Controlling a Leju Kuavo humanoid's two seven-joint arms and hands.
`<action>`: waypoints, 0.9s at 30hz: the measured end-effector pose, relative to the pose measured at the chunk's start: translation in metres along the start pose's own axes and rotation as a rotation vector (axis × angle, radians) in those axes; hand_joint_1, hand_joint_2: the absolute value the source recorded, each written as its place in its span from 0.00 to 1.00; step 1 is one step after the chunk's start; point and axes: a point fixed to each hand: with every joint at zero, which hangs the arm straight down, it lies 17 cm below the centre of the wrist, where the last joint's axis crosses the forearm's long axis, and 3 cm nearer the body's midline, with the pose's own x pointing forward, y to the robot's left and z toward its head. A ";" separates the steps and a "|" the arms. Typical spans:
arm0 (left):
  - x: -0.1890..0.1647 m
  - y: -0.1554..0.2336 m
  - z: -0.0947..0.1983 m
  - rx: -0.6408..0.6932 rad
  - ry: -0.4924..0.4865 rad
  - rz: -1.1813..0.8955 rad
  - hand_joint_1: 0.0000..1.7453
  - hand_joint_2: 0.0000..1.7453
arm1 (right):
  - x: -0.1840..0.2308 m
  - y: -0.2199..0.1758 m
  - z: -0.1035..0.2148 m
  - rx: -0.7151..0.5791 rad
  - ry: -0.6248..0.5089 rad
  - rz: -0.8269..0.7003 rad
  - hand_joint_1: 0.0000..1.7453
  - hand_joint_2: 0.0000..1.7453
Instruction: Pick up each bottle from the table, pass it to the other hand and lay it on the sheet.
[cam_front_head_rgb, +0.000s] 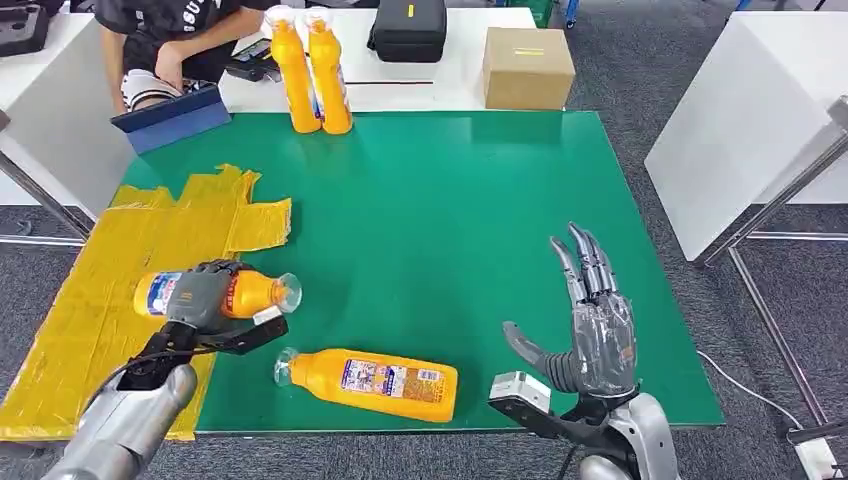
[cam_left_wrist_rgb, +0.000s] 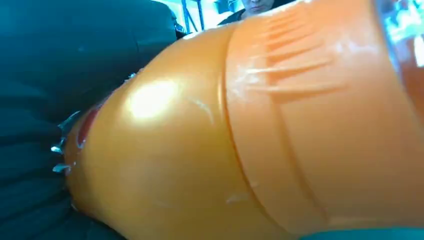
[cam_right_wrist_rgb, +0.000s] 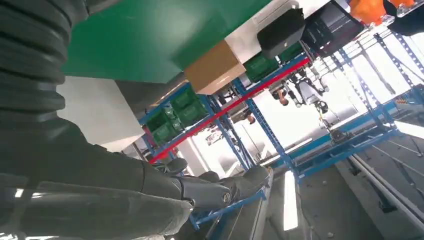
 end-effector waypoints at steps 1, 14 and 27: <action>-0.001 0.000 0.001 0.001 0.005 -0.003 1.00 1.00 | 0.000 0.000 0.000 0.001 0.000 0.000 0.00 1.00; -0.003 -0.007 0.007 0.000 0.013 -0.025 0.00 1.00 | -0.004 0.005 -0.002 0.010 0.002 0.000 0.00 1.00; 0.007 -0.016 0.015 -0.002 0.007 0.038 0.00 1.00 | -0.008 0.011 -0.005 0.021 0.007 -0.010 0.00 1.00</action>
